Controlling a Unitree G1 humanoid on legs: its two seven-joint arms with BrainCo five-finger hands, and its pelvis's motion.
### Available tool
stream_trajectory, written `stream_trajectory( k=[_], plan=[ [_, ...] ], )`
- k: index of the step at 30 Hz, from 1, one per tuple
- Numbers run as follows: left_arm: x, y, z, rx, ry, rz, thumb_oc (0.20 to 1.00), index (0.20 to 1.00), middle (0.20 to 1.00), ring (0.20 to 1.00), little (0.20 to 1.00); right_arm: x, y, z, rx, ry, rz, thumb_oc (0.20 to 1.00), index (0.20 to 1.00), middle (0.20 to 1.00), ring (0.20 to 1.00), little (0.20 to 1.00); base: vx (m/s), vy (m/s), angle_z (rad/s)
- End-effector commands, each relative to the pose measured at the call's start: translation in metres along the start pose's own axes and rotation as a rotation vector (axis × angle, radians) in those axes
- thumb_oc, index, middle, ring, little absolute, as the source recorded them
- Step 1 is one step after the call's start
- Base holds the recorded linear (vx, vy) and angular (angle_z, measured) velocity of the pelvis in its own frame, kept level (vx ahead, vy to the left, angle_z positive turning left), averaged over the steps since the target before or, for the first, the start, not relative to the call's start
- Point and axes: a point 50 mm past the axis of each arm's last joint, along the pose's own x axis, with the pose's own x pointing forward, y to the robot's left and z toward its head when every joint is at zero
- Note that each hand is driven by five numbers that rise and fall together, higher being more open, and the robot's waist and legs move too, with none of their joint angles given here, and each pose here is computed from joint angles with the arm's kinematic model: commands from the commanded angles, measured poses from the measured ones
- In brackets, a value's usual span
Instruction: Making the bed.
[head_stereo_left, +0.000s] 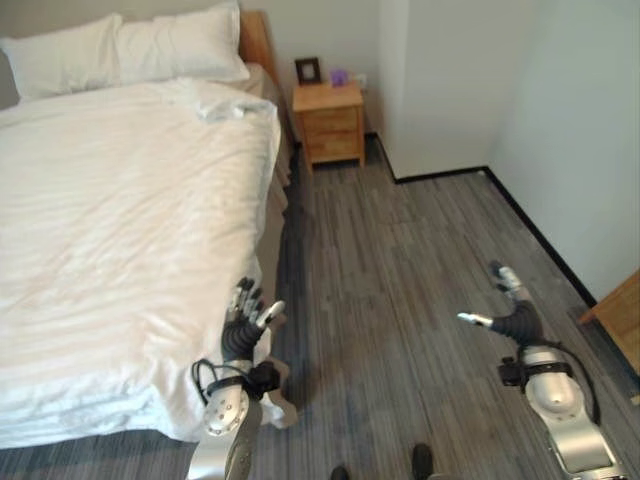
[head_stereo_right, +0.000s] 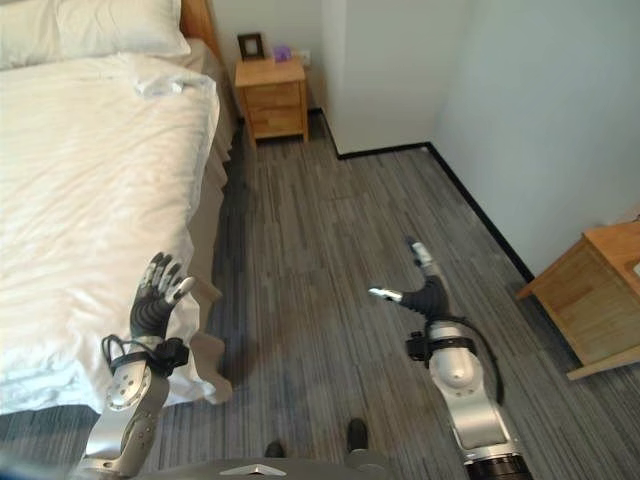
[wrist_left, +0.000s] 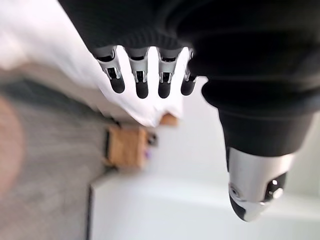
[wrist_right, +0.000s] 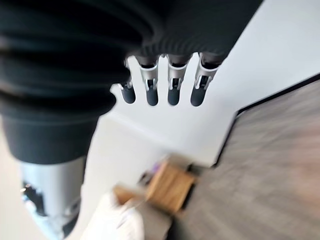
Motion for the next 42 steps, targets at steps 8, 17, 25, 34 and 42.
stream_trajectory(
  k=[8,17,25,34,42],
  plan=[
    [0.028,0.016,0.064,0.181,-0.295,0.019,1.000,1.000,1.000,1.000,1.000,0.034,0.002,0.057,-0.004,-0.285,0.049,1.000,1.000,1.000,1.000,1.000,0.11,0.111,0.06],
    [0.044,-0.001,0.091,0.140,-0.405,-0.054,1.000,1.000,1.000,1.000,1.000,0.036,0.000,0.069,0.157,-0.331,0.075,1.000,1.000,1.000,1.000,1.000,0.33,-0.073,0.20],
    [0.041,0.002,0.076,0.152,-0.355,-0.036,1.000,1.000,1.000,1.000,1.000,0.028,0.004,0.049,0.145,-0.252,0.102,1.000,1.000,1.000,1.000,1.000,0.50,-0.170,0.29],
    [0.026,0.000,0.059,0.074,-0.275,-0.055,1.000,1.000,1.000,1.000,1.000,0.021,0.007,0.035,0.149,-0.186,0.125,1.000,1.000,1.000,1.000,1.000,0.55,-0.186,-0.23],
    [0.021,0.002,0.055,0.090,-0.255,-0.061,1.000,1.000,1.000,1.000,1.000,0.020,0.009,0.023,0.105,-0.142,0.131,1.000,1.000,1.000,1.000,1.000,0.57,0.166,-0.23]
  ],
)
